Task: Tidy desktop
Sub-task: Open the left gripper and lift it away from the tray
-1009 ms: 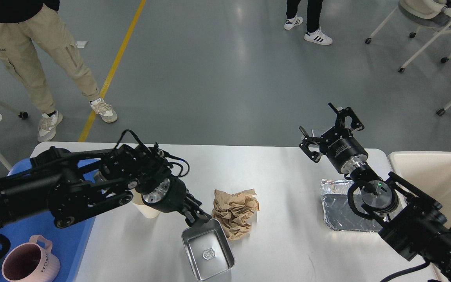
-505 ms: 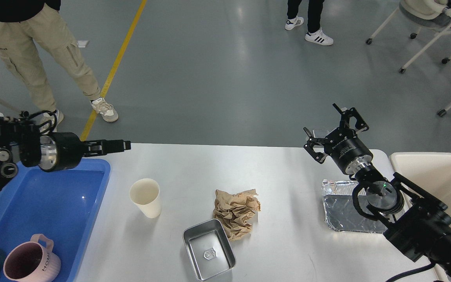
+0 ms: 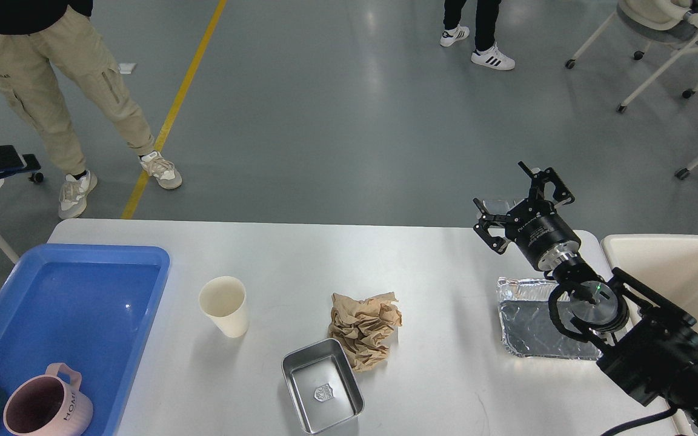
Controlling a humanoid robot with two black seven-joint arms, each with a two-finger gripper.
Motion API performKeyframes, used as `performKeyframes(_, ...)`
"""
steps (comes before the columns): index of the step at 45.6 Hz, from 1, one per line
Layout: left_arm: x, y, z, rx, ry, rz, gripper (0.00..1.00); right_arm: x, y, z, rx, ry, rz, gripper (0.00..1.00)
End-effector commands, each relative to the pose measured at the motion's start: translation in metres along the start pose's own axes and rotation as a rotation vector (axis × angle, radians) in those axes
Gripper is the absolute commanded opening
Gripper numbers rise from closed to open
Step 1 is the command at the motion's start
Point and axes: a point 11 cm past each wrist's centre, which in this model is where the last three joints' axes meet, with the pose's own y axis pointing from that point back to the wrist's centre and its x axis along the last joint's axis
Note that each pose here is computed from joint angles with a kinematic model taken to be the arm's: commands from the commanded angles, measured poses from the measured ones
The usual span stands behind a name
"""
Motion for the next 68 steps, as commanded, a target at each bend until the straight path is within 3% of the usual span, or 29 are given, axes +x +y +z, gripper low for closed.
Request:
performKeyframes(1,-0.008,0.022,-0.025,0.089,0.011,-0.030,0.92,-0.001,0.000,0.000,-0.001,0.001,-0.001,1.00)
performKeyframes(13,-0.020,0.049,-0.067,0.176,0.261,-0.020,0.92,-0.002,-0.001,0.000,-0.002,0.002,-0.004,1.00)
performKeyframes(22,-0.021,0.048,-0.064,0.109,0.398,-0.001,0.94,-0.003,-0.002,-0.002,0.000,0.004,-0.006,1.00)
performKeyframes(32,-0.004,0.040,-0.032,-0.142,0.530,0.080,0.96,0.001,0.000,-0.011,0.008,0.021,-0.001,1.00)
performKeyframes(37,0.000,0.035,-0.032,-0.159,0.559,0.131,0.97,0.001,0.001,-0.010,0.008,0.020,0.000,1.00)
performKeyframes(50,0.001,0.035,-0.032,-0.145,0.531,0.132,0.97,-0.003,0.000,-0.009,0.006,0.016,-0.009,1.00)
performKeyframes(60,-0.018,0.019,-0.044,-0.014,0.222,0.080,0.97,-0.005,-0.001,-0.007,0.004,0.012,-0.013,1.00)
performKeyframes(68,-0.029,-0.004,-0.014,-0.073,0.036,-0.035,0.97,-0.006,-0.001,-0.006,0.003,0.011,-0.015,1.00)
